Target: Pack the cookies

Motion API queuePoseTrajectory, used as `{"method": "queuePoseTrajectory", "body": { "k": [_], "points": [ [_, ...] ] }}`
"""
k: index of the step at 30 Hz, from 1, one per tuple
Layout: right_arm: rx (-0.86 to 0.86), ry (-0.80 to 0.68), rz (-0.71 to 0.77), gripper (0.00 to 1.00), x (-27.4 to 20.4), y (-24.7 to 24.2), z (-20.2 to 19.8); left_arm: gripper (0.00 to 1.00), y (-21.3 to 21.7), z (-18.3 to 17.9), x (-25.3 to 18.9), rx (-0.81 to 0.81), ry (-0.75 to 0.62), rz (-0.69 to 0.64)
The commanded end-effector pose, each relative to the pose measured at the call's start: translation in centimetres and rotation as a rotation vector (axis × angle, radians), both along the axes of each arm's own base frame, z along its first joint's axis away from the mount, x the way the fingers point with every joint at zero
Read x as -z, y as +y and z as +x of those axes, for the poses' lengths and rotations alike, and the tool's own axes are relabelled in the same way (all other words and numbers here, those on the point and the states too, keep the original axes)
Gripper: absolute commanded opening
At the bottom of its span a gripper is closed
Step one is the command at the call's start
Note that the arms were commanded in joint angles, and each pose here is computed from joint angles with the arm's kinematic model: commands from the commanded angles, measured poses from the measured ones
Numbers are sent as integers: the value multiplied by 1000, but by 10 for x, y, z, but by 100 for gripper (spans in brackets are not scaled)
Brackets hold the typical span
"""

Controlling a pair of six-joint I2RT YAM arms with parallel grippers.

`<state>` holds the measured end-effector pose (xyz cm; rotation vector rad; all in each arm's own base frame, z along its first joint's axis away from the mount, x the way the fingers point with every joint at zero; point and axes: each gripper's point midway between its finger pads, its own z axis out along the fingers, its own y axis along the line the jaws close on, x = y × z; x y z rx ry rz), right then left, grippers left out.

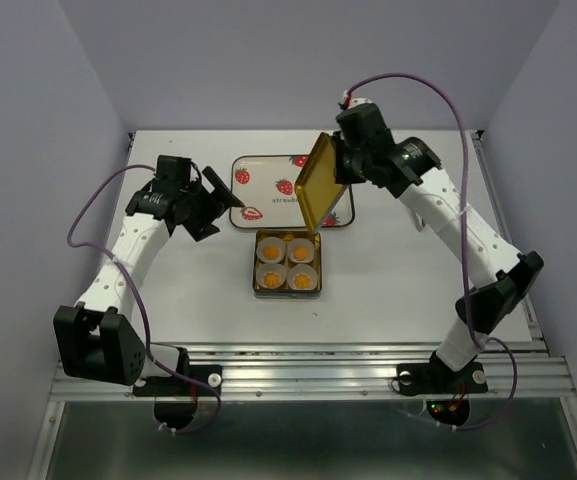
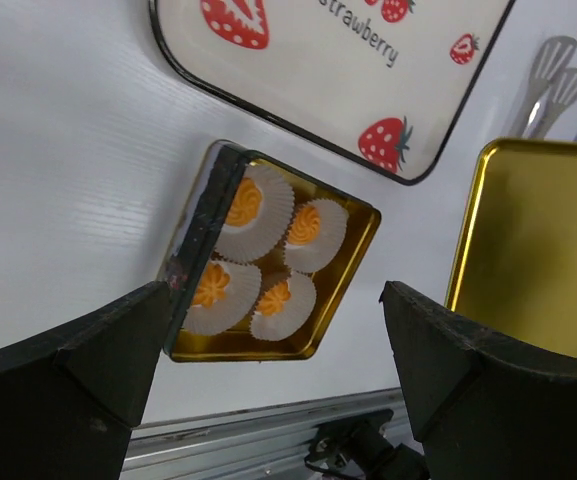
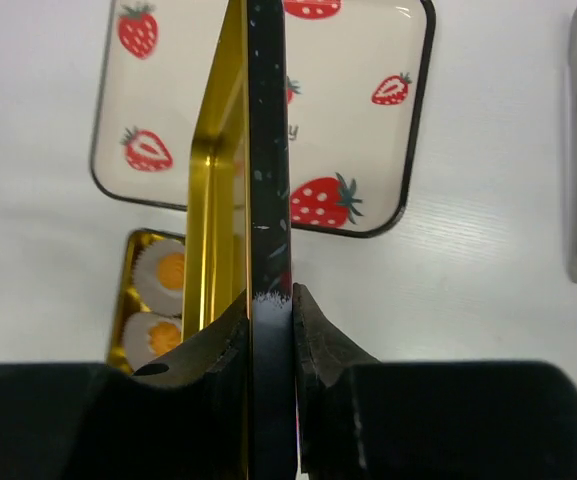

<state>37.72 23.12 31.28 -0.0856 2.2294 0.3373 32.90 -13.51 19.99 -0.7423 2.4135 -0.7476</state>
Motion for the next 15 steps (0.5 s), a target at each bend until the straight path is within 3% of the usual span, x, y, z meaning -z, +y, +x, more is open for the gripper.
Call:
{"method": "queuePoseTrajectory", "body": {
  "k": [1, 3, 10, 15],
  "points": [
    [6, -32, -501, 1, 14, -17, -24, 99, 28, -13, -2, -66, -3, 98],
    [-19, -38, -618, 1, 24, -2, -34, 99, 37, -15, 3, -96, 3, 125],
    [56, -121, -801, 1, 9, 2, -39, 99, 45, -18, 7, -111, -2, 149],
    [55, -167, -820, 1, -4, 8, -40, 99, 42, -23, 16, -92, 17, 136]
  ]
}}
